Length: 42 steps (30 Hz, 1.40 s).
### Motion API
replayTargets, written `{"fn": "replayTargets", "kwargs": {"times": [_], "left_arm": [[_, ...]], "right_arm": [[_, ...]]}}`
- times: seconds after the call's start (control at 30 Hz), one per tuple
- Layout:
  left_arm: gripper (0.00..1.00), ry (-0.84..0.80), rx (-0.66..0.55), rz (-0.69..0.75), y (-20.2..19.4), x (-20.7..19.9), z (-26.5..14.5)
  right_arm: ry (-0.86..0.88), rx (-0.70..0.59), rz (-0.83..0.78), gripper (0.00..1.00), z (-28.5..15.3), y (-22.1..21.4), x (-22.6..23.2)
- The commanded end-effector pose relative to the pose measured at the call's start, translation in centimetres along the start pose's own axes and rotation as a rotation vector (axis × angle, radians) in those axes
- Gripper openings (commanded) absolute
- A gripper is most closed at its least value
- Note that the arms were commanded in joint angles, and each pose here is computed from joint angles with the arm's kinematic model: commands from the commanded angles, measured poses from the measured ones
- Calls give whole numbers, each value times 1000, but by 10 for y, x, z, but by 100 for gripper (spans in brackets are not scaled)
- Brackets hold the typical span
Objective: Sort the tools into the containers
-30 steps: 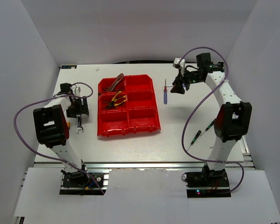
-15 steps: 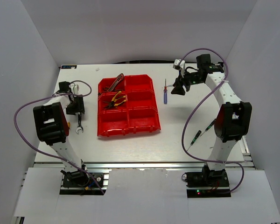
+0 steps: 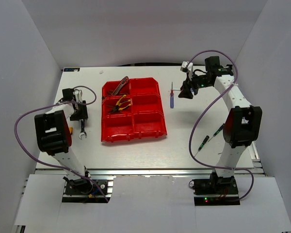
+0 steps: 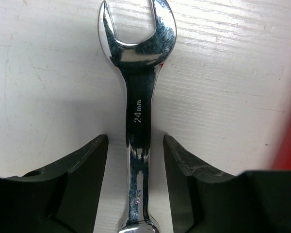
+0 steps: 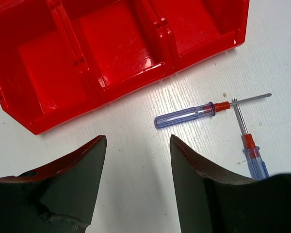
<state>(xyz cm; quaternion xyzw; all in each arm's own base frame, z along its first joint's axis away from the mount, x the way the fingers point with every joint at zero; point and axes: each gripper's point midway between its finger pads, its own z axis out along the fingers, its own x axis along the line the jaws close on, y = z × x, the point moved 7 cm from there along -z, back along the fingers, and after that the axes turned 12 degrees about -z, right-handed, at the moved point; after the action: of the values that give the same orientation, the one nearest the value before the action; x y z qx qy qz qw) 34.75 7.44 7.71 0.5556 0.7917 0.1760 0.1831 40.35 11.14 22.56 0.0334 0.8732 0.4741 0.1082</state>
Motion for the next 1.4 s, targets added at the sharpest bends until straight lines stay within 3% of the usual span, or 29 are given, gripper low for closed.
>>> {"fn": "replayTargets", "kwargs": {"times": [0.0,0.5,0.63,0.73,1.37], "left_arm": [[59,34,158,-4,-40,3,-3],[34,4,191,-39,-43,-4,2],[10,-8,181,-51,-39,-6,-1],[2,-15,157,-83,-33,-10,-7],[0,-68,-12,-134,10,-22,-67]], "right_arm": [[-15,-42,-36,62,-10,18,-1],[-23,-46,-34,62,-14,16,3],[-25,-48,-33,61,-15,16,2],[-27,-47,-30,61,-16,15,2],[-21,-58,-13,61,-16,11,6]]}}
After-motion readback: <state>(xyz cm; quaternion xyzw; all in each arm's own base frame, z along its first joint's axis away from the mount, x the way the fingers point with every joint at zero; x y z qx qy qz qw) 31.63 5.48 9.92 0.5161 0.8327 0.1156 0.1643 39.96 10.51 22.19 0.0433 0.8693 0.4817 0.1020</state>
